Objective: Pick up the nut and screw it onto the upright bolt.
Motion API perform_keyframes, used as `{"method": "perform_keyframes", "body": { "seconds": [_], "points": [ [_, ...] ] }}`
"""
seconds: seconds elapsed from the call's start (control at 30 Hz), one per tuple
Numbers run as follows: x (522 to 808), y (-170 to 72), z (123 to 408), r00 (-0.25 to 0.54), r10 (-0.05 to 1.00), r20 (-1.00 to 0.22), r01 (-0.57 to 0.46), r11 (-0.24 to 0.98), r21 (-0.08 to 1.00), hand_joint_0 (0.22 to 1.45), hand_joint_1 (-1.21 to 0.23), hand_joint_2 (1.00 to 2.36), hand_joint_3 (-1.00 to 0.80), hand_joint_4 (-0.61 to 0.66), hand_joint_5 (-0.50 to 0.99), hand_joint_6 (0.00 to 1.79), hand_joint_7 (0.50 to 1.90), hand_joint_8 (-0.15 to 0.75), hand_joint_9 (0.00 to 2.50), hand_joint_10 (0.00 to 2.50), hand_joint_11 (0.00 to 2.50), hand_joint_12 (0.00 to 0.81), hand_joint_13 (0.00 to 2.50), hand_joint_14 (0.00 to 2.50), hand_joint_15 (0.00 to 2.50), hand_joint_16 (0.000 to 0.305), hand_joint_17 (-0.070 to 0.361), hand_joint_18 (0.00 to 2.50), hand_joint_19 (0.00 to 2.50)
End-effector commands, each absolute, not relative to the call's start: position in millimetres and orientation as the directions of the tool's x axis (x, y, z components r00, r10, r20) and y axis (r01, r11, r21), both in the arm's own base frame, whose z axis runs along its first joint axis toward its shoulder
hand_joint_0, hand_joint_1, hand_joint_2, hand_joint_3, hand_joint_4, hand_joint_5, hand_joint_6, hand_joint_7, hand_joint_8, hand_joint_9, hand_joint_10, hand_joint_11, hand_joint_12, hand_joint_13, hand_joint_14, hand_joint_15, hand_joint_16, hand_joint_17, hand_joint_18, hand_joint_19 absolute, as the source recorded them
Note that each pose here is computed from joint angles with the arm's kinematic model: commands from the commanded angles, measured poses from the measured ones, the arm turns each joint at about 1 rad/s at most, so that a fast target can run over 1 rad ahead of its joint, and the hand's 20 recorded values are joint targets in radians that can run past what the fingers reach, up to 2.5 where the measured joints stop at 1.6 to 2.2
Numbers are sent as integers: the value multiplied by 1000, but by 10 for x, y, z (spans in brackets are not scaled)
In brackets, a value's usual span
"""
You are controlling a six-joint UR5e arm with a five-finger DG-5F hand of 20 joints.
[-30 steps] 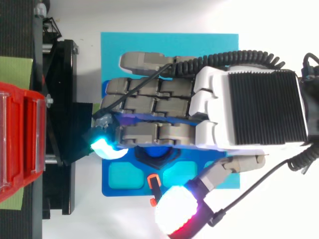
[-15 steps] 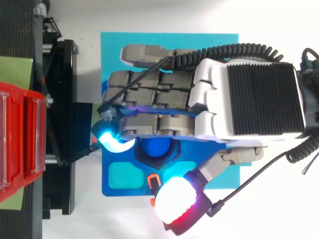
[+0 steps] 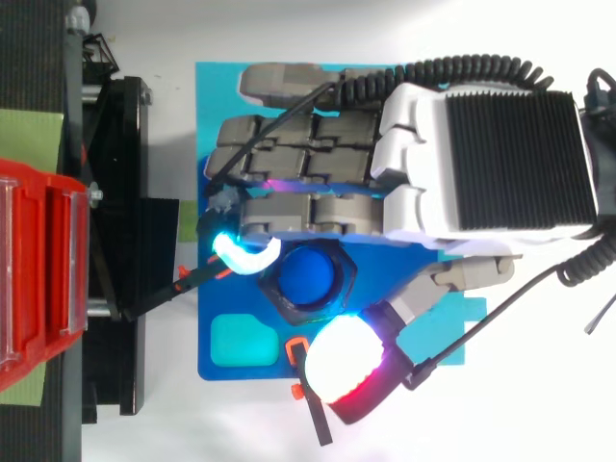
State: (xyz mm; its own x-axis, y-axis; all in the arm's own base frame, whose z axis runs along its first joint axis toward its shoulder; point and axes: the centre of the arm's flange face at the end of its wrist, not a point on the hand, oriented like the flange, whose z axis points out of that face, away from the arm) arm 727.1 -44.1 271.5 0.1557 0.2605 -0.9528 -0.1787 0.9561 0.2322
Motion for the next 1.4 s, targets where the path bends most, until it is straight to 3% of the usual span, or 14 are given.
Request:
{"method": "perform_keyframes", "body": {
  "seconds": [0.0,0.07,0.23,0.37,0.5,0.6,0.67,0.7,0.73,0.9,0.93,1.03,1.23,1.37],
  "points": [
    [7263,-534,2720,156,256,-954,-183,957,227,510,-179,1000,-500,188,-65,534,1357,260,685,0,0,226,636,0,0,22,50,354,0],
    [7274,-585,2758,160,256,-953,-188,956,226,514,-191,1000,-500,202,-50,575,1304,275,767,0,0,215,666,0,0,21,48,377,0],
    [7300,-693,2849,173,253,-952,-204,955,217,537,-258,1000,-500,143,23,554,1421,271,1058,0,0,161,874,0,0,15,34,619,33],
    [7328,-804,2960,184,249,-951,-218,954,208,545,-277,1000,-500,107,44,567,1383,261,1188,0,0,141,963,0,0,12,27,719,76],
    [7358,-941,3119,182,242,-953,-233,952,197,551,-287,1000,-500,70,50,673,1132,233,1426,0,0,102,1169,0,0,8,17,920,211],
    [7369,-1003,3202,175,237,-956,-237,952,193,552,-290,1000,-500,71,52,702,1054,226,1545,2,48,95,1258,0,12,6,13,1027,288],
    [7382,-1023,3252,178,237,-955,-238,952,192,552,-287,1000,-500,63,54,670,1133,229,1537,3,63,107,1239,0,5,7,16,1018,273],
    [7386,-1032,3271,180,236,-955,-238,952,191,549,-273,1000,-500,77,64,558,1371,243,1499,3,72,115,1178,0,0,8,18,949,259],
    [7401,-1040,3323,184,236,-954,-240,952,189,546,-258,1000,-500,98,60,502,1462,255,1443,2,56,123,1134,0,0,9,21,912,250],
    [7473,-1028,3569,204,228,-952,-263,950,171,529,-213,1000,-500,232,-39,505,1102,246,1140,0,0,159,937,0,0,16,36,728,221],
    [7476,-1005,3588,207,225,-952,-266,949,167,524,-206,1000,-500,221,-64,504,959,235,1052,0,0,166,878,0,0,18,41,691,215],
    [7484,-974,3577,209,215,-954,-265,952,156,516,-194,1000,-500,177,-96,503,785,225,932,0,0,172,808,0,0,20,46,639,201],
    [7582,-788,3306,180,218,-959,-272,948,165,500,-147,1000,-500,164,-119,501,613,184,748,0,0,198,516,0,0,22,50,258,0],
    [7635,-702,3150,160,240,-958,-266,945,192,497,-126,1000,-500,164,-121,501,604,187,730,0,0,207,480,0,0,23,51,187,0]
  ]
}}
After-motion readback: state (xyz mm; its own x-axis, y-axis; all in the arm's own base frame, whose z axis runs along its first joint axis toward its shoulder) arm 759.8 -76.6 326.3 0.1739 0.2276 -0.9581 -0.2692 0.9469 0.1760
